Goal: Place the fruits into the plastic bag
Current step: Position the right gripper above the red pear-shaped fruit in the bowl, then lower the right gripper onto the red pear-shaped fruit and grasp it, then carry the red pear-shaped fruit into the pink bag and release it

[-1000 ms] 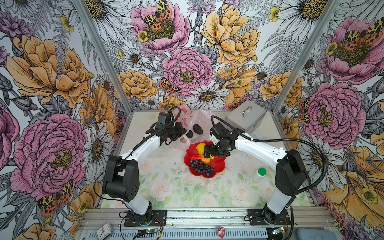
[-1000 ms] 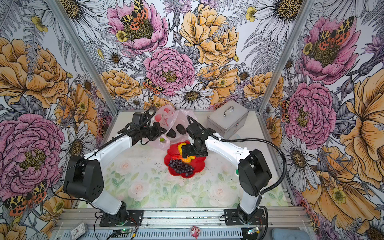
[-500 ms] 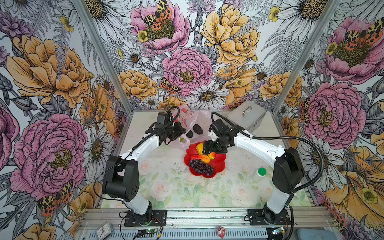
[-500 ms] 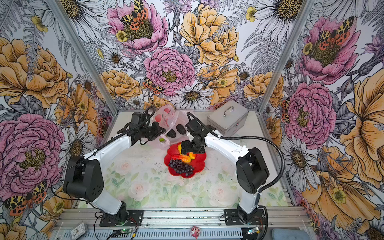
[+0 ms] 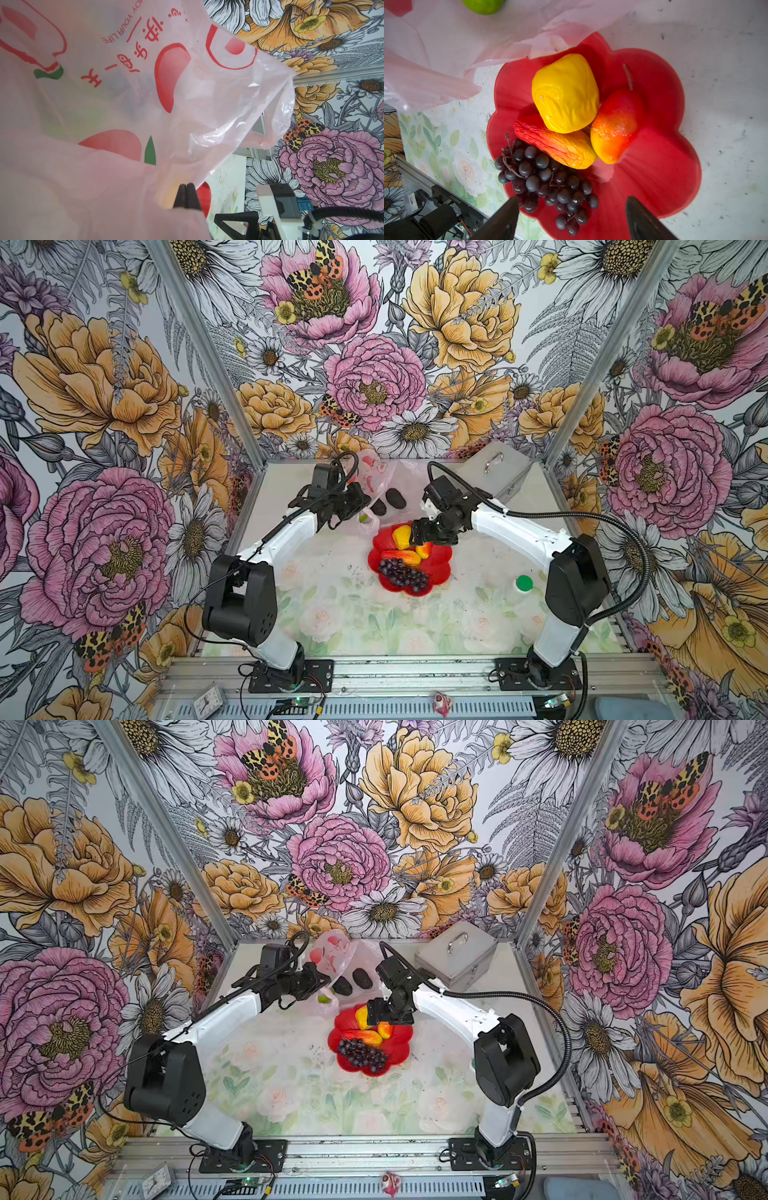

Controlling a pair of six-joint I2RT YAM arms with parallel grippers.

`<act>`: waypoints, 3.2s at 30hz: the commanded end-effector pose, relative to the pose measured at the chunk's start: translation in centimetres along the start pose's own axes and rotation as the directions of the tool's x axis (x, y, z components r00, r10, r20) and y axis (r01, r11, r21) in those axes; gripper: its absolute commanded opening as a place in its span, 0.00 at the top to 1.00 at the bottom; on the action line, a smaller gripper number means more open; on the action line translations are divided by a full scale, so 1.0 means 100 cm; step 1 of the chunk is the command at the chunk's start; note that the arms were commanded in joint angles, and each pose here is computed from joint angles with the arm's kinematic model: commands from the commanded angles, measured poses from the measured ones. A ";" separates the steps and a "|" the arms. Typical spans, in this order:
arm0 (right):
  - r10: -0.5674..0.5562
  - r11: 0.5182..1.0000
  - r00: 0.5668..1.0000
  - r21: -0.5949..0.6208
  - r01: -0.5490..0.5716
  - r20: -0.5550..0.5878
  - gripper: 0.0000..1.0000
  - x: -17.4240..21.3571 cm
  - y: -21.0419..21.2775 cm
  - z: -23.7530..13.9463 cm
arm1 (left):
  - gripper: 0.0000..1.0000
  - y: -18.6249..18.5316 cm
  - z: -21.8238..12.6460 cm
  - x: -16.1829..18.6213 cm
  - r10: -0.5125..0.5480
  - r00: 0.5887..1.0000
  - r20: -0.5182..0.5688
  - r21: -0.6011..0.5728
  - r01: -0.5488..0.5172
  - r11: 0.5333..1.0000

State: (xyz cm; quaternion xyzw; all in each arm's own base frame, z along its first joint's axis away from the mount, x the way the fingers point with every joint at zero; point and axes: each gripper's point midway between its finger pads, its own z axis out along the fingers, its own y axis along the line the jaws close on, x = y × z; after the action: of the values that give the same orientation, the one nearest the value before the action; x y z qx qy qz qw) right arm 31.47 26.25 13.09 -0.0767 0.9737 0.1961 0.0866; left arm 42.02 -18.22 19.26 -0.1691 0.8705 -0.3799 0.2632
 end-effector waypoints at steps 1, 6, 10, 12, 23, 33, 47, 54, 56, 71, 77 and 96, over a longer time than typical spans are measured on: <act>0.022 1.000 0.998 0.019 -0.023 0.055 0.19 -0.006 -0.007 -0.013 | 1.00 -0.011 -0.014 -0.006 0.039 0.999 0.034 0.034 -0.040 0.999; 0.038 0.998 0.998 0.040 -0.040 0.046 0.23 -0.009 -0.016 -0.006 | 1.00 -0.008 -0.019 -0.008 0.040 0.998 0.043 0.028 -0.041 0.999; 0.050 0.996 0.999 0.069 -0.051 0.016 0.30 -0.012 -0.025 0.011 | 1.00 -0.007 -0.020 -0.008 0.037 0.998 0.046 0.029 -0.039 0.999; 0.056 0.995 0.998 0.078 -0.056 -0.004 0.31 -0.012 -0.027 0.021 | 1.00 -0.008 -0.020 -0.009 0.036 0.998 0.050 0.031 -0.037 0.999; 0.030 0.992 0.998 0.123 -0.023 -0.052 0.32 -0.022 -0.035 0.059 | 1.00 -0.010 -0.020 -0.012 0.030 0.998 0.058 0.033 -0.032 0.999; 0.024 0.984 0.997 0.179 -0.010 -0.075 0.31 -0.023 -0.043 0.081 | 1.00 -0.013 -0.016 -0.013 0.031 0.998 0.049 0.041 -0.033 0.999; -0.033 0.974 0.998 0.220 0.045 -0.056 0.43 -0.025 -0.037 0.084 | 1.00 -0.014 -0.016 -0.012 0.036 0.998 0.048 0.051 -0.038 0.998; -0.060 0.978 0.998 0.198 0.066 -0.036 0.57 -0.029 -0.029 0.074 | 1.00 -0.010 -0.013 -0.009 0.027 0.999 0.040 0.051 -0.029 0.998; -0.065 0.980 0.997 0.189 0.070 -0.035 0.60 -0.027 -0.026 0.071 | 1.00 -0.009 -0.014 -0.008 0.023 0.999 0.040 0.049 -0.025 0.998; -0.103 0.987 0.994 0.122 0.105 -0.023 0.66 -0.006 -0.011 0.045 | 1.00 -0.003 -0.002 -0.011 0.015 1.000 0.024 0.034 -0.015 0.999; -0.110 0.991 0.994 0.068 0.112 -0.024 0.66 -0.002 0.000 0.040 | 1.00 -0.003 0.001 -0.009 0.014 1.000 0.019 0.029 -0.015 0.999; -0.126 0.987 0.992 -0.103 0.127 0.010 0.67 -0.001 0.033 0.017 | 1.00 -0.006 -0.007 -0.016 0.031 0.999 0.042 0.038 -0.032 0.999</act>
State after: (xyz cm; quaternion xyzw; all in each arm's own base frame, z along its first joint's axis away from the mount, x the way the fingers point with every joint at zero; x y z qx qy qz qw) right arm 31.24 29.01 10.42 -0.1296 0.9669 0.2076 0.0727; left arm 42.31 -17.51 18.64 -0.1740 0.8689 -0.3778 0.2683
